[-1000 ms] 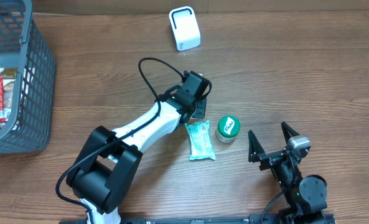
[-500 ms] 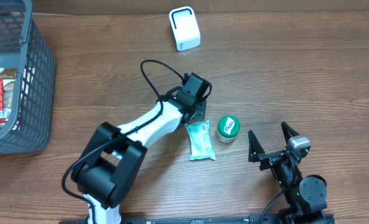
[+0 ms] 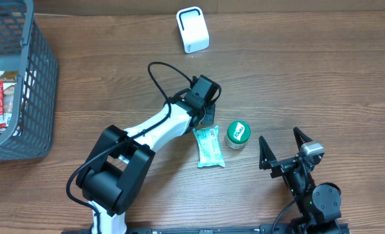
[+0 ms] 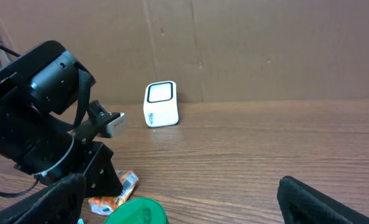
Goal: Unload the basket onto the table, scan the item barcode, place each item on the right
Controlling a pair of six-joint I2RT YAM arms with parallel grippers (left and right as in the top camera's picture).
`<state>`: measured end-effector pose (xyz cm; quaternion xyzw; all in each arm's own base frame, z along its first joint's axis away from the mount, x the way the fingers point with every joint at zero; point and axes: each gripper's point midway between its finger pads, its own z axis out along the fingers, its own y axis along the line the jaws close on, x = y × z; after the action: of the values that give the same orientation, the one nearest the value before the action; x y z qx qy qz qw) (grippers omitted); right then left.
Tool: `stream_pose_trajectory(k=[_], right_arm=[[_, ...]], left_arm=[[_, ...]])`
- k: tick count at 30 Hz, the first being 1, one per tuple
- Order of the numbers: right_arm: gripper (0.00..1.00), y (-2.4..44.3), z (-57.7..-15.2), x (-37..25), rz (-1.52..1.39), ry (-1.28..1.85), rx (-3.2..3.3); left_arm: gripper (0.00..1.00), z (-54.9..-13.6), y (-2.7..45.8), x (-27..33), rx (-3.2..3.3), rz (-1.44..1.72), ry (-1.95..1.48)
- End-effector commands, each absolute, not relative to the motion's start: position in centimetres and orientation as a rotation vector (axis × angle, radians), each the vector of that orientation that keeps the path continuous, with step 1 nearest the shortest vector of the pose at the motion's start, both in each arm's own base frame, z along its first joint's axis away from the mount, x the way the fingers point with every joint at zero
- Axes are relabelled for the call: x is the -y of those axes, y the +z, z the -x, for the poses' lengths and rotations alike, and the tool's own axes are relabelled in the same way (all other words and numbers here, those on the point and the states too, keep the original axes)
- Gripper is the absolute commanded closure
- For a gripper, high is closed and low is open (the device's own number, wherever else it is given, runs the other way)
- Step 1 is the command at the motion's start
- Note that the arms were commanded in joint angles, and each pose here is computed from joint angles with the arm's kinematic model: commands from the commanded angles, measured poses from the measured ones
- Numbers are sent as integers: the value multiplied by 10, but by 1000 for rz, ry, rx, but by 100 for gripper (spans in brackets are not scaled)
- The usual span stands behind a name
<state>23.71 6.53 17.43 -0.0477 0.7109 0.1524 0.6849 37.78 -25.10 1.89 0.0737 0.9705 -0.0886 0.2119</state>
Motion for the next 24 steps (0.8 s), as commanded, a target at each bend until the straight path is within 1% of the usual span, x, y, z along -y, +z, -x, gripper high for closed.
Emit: stream_pose_trajectory(k=[1,5,8,10,18,24], right_arm=[[0,170,-238,-63,100,329,-1599],[0,170,-238,-63,100,329,-1599],[0,170,-238,-63,100,329,-1599],[0,170,-238,-63,100,329,-1599],[0,170,-238,-63,100,329,-1599],[0,170,-238,-63,100,329,-1599]], left_arm=[[96,-377,22,255,-2732,-184,-378],[96,-382,45,255,-2720,-113,-546],[96,-381,53,255,-2733,-101,-685],[96,-379,53,250,-2757,-76,-760],[96,-374,44,216,-2832,39,-842],[96,-372,43,202,-2826,30,-948]])
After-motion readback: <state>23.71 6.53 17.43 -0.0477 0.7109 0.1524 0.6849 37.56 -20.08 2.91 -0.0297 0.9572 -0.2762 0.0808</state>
